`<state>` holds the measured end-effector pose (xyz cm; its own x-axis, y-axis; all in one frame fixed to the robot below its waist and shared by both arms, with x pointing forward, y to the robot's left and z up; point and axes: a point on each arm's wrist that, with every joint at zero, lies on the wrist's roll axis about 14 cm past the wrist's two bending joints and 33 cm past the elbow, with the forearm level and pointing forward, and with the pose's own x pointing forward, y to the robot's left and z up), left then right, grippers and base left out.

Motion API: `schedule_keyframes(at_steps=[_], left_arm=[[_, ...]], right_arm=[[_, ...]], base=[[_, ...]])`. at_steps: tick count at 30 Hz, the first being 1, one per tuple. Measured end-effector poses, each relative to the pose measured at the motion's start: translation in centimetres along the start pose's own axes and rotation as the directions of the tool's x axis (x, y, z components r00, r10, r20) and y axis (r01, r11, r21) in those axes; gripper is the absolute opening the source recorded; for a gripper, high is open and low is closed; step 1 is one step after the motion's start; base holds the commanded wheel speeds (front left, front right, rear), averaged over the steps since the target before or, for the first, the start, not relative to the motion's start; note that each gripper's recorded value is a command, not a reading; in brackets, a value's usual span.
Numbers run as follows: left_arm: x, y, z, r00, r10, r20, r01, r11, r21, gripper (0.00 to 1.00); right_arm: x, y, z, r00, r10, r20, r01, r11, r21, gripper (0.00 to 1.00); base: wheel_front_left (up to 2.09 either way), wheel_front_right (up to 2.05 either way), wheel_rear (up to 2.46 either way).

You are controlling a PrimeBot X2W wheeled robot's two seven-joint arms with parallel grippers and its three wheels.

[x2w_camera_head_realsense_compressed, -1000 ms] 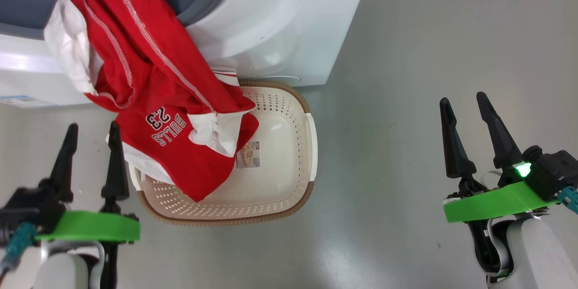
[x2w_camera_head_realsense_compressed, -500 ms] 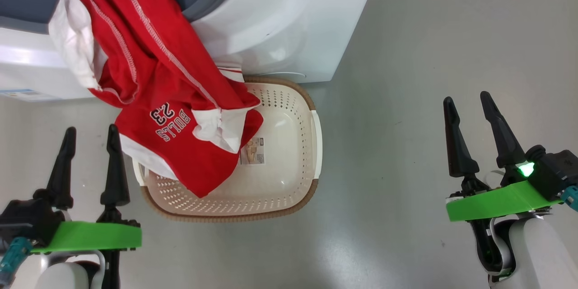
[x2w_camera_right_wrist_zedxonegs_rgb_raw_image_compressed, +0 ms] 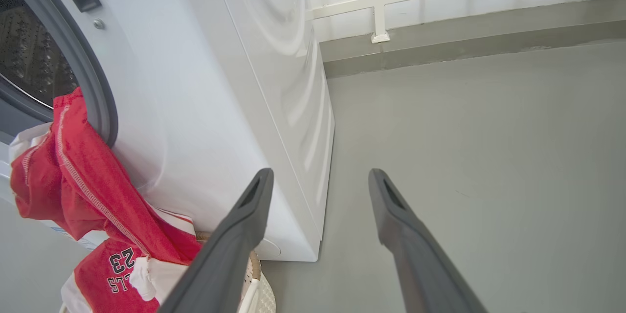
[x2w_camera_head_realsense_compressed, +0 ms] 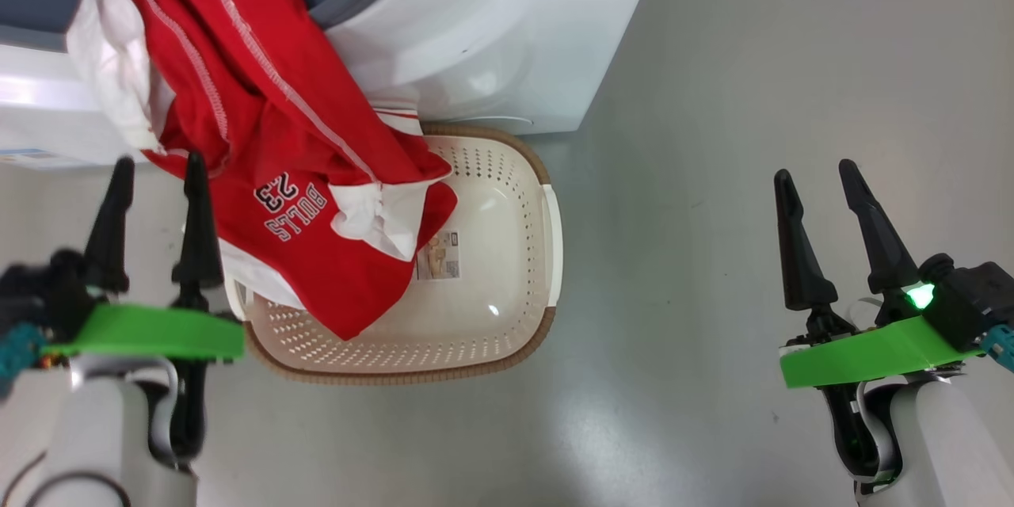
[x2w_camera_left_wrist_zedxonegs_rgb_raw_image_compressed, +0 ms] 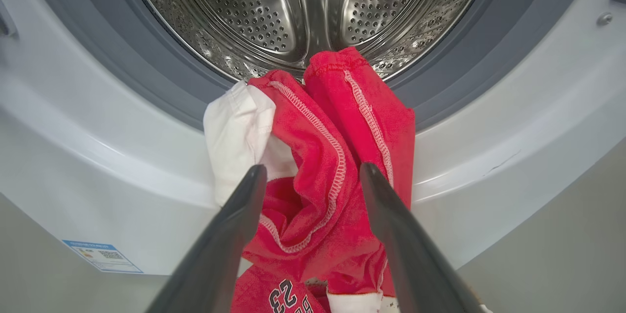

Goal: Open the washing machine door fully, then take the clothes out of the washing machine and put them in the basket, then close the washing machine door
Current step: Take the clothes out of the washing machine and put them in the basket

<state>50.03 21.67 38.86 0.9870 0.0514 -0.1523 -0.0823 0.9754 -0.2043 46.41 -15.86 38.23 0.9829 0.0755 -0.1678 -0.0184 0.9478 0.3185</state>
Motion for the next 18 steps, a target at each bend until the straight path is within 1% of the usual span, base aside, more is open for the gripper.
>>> schedule_keyframes(at_steps=[7,18], left_arm=[[3.4,-1.0,-0.1,0.999,-0.034,-0.007,0.034,0.999,0.009,1.0],[6.5,-2.6,-2.0,0.997,-0.063,-0.049,0.063,0.998,0.009,1.0]], right_arm=[[0.1,-0.2,-0.7,1.0,-0.002,-0.016,0.002,1.0,-0.002,1.0],[0.3,-1.3,-0.8,1.0,-0.025,-0.017,0.025,1.0,-0.014,1.0]], base=[[0.0,0.0,0.0],[0.0,0.0,0.0]])
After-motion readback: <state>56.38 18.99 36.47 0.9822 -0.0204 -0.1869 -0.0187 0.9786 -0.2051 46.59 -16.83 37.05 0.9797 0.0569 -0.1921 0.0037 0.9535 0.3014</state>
